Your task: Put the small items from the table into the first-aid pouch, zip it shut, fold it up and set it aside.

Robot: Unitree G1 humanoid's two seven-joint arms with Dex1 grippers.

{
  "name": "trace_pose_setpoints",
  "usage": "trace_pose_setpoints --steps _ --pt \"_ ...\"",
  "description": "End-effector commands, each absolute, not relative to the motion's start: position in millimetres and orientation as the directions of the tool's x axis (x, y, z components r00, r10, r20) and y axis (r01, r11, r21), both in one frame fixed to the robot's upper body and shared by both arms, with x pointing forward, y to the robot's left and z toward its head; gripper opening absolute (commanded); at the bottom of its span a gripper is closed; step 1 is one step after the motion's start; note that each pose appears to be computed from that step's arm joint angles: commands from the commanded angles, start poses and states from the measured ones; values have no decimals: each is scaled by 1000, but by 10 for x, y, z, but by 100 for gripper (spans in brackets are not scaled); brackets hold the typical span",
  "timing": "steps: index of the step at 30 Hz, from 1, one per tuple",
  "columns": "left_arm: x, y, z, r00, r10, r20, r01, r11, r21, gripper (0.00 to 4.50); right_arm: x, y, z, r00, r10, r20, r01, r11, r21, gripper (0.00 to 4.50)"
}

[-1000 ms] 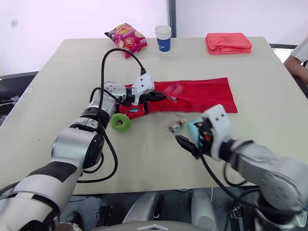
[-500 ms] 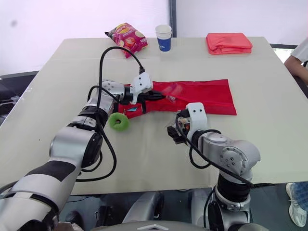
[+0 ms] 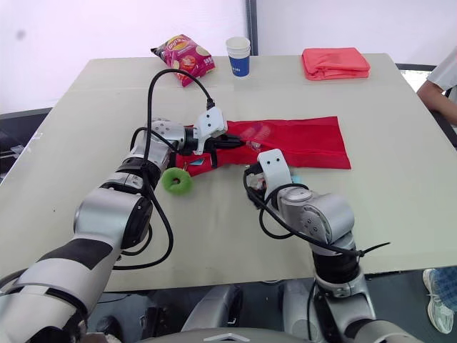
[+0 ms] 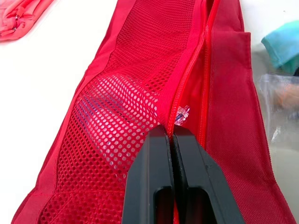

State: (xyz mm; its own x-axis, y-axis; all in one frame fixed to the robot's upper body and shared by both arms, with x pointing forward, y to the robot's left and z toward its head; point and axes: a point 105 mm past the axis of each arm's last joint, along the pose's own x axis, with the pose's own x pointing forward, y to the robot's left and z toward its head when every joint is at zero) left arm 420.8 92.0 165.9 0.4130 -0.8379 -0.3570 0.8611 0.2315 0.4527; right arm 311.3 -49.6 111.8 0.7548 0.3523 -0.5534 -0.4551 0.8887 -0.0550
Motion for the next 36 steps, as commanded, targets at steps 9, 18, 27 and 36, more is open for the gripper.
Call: trace_pose_setpoints --steps 9,18,27,36 --pt "4237 931 1794 435 -841 -321 838 248 486 0 2956 -660 1471 761 473 -443 -496 865 71 98" --pt "4225 896 1787 424 -850 -313 844 245 477 0 3208 -586 1554 784 457 -421 -387 889 245 98" --pt "4204 876 1774 408 -859 -309 850 234 473 0 3579 -517 1434 792 390 -469 -320 920 224 98" --pt "4148 853 1686 368 -868 -334 865 188 465 0 4033 -440 1414 835 310 -454 -236 948 215 98"
